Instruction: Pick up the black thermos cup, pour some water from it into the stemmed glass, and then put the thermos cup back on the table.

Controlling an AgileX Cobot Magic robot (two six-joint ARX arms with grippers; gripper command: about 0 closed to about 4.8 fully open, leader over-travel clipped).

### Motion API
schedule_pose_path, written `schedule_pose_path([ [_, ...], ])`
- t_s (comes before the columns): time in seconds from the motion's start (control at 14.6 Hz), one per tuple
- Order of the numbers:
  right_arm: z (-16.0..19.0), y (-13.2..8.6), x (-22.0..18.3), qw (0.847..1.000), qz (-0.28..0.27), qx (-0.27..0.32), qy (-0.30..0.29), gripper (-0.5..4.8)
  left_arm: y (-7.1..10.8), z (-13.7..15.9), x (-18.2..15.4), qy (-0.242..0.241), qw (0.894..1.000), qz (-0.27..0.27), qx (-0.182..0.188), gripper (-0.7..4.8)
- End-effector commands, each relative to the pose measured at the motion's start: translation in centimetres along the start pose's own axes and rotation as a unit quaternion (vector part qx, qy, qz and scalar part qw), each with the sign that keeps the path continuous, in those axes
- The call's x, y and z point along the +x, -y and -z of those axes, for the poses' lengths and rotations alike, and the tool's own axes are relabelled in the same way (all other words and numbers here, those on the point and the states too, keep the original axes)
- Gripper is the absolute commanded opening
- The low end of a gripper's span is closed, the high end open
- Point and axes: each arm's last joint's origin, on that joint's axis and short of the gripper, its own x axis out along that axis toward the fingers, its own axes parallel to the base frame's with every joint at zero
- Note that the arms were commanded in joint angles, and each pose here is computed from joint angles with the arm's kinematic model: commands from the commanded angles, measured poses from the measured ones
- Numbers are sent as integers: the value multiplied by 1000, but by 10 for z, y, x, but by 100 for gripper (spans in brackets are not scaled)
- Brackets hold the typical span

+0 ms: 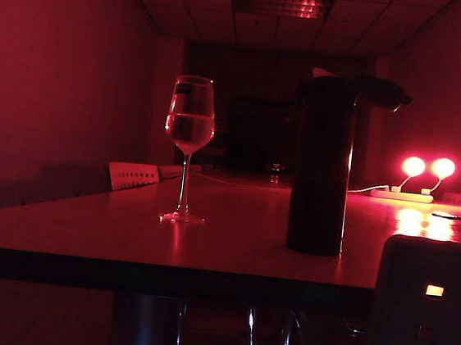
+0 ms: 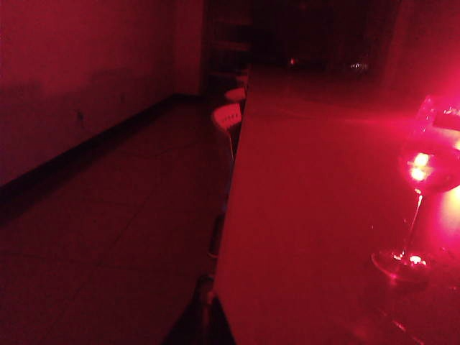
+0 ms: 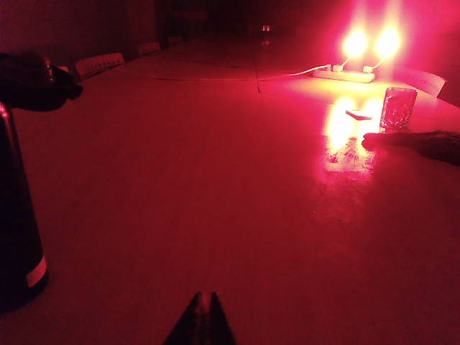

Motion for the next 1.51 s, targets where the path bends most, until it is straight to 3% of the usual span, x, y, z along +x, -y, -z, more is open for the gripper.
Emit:
schedule_pose_path([
  [0.07,1,0,0,1000,-2,15,-1,-5,0,0,0,-2,1000,3,0,-6],
  [0.41,-3,-1,-1,1000,-23,14,-1,2,1,-2,0,7,1000,9,-18,5],
  [0.48,-13,-3,-2,999,-41,12,12,130,1,-6,0,25,999,16,-41,165],
  [0.55,-27,-4,-5,998,-49,12,30,316,2,-12,-1,39,997,25,-63,469],
  [0.62,-43,-5,-9,997,-50,13,52,404,2,-20,-2,48,995,37,-77,479],
  [0.68,-63,-6,-15,996,-51,10,76,438,4,-29,-3,56,993,65,-80,479],
  [0.89,-114,-9,-32,991,-53,2,127,479,8,-65,-12,70,987,121,-74,479],
  [1.03,-143,-10,-30,989,-64,5,131,479,11,-89,-10,68,977,173,-102,479],
  [1.23,-172,-12,-7,987,-129,11,95,479,13,-104,12,60,971,211,-100,479],
  [1.37,-176,-15,11,983,-156,34,94,479,18,-98,30,31,969,219,-110,479],
  [1.51,-163,-27,38,981,-186,17,43,479,28,-91,48,11,962,243,-123,479],
])
